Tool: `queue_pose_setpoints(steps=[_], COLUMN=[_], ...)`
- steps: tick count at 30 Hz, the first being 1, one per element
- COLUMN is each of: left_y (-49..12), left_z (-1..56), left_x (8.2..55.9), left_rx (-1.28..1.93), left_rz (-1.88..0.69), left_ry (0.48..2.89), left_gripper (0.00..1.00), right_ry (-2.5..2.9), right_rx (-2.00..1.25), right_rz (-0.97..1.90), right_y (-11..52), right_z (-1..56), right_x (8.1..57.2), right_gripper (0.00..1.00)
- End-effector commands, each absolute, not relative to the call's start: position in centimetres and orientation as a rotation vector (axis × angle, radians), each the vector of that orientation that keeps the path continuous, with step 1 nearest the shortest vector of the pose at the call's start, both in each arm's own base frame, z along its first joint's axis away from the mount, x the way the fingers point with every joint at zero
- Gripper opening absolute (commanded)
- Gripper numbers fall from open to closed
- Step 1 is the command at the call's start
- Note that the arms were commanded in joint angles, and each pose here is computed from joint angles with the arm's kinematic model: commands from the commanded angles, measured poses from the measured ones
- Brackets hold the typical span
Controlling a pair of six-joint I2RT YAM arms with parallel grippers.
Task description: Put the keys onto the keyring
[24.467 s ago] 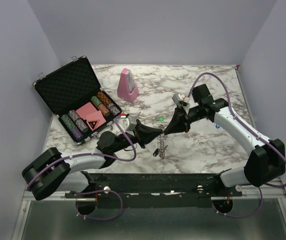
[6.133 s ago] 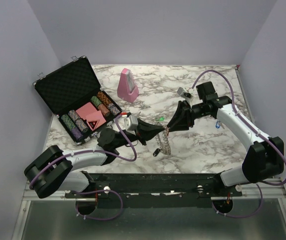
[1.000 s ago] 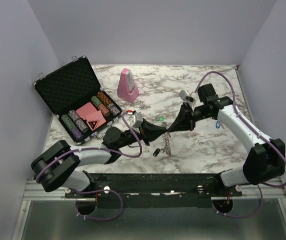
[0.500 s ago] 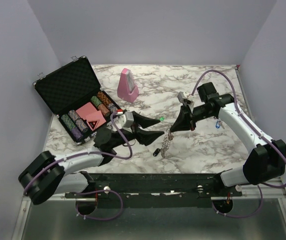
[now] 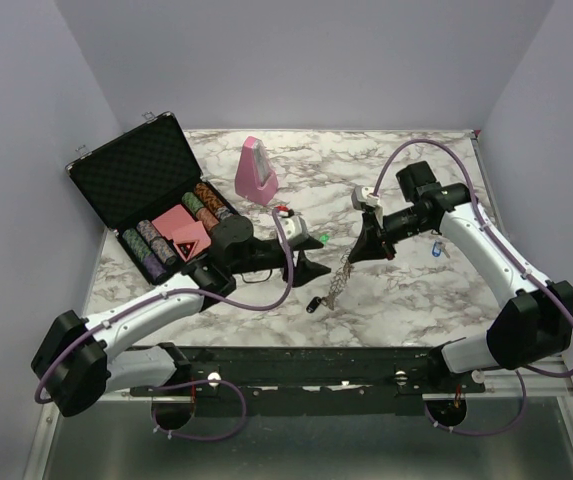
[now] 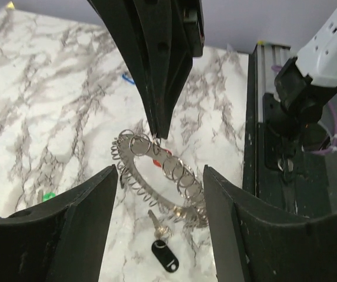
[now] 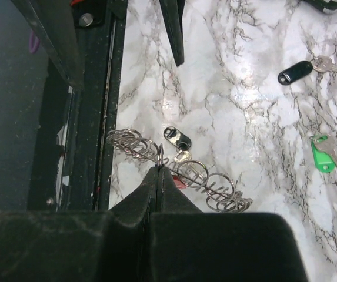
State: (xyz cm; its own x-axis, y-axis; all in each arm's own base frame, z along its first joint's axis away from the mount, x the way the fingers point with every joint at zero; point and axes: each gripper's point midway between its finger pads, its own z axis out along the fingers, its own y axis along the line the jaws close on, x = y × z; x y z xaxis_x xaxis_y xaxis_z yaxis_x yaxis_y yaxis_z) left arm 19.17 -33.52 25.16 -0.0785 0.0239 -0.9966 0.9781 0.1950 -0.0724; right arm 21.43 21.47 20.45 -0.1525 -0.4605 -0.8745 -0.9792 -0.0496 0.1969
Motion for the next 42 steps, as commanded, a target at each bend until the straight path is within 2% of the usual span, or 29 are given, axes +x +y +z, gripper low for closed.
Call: queue_pose_setpoints(steps=[1,4,12,14,17,29,34,36,39,42], left_y=[-34.3,-35.3,-37.3,-37.5,-37.6,-38.5,-38.9,-39.0,-39.1,-39.1], left_z=[23.5,23.4,22.5,22.4,22.2,22.0,22.1,22.1,21.9,22.0], left_x=[18.6,18.7,18.9,19.0,19.3,20.5,20.4,20.4,20.3,20.4], left_rx=[1.212,1.244,1.301,1.304,1.297,1.265,1.266,1.269,1.28,1.277], left_rz=[-1.055,-1.036,-1.006,-0.996,-0.979,-0.948,-0.964,-0.969,-0.975,-0.975], left_ry=[1.395,1.399,1.434,1.438,1.451,1.468,1.464,1.465,1.47,1.477], left_gripper=[0.66,0.63,0.46,0.45,0.37,0.38,0.33,0.29,0.14,0.06], right_ry=[1.653,1.655,1.651,1.647,1.641,1.631,1.627,1.627,1.624,1.621], right_rx=[-1.556,-1.555,-1.554,-1.555,-1.558,-1.562,-1.565,-1.565,-1.567,-1.568], right_rz=[1.113,1.116,1.13,1.133,1.136,1.156,1.159,1.159,1.162,1.163], right_y=[21.2,21.2,21.3,21.3,21.4,21.5,21.5,21.5,21.6,21.6], right_z=[21.0,21.0,20.9,21.0,21.1,21.0,21.0,21.0,21.1,21.1], right_x=[21.7,21.7,21.5,21.5,21.4,21.1,21.0,21.0,21.0,20.9], right_gripper=[0.0,0.0,0.0,0.0,0.0,0.0,0.0,0.0,0.0,0.0])
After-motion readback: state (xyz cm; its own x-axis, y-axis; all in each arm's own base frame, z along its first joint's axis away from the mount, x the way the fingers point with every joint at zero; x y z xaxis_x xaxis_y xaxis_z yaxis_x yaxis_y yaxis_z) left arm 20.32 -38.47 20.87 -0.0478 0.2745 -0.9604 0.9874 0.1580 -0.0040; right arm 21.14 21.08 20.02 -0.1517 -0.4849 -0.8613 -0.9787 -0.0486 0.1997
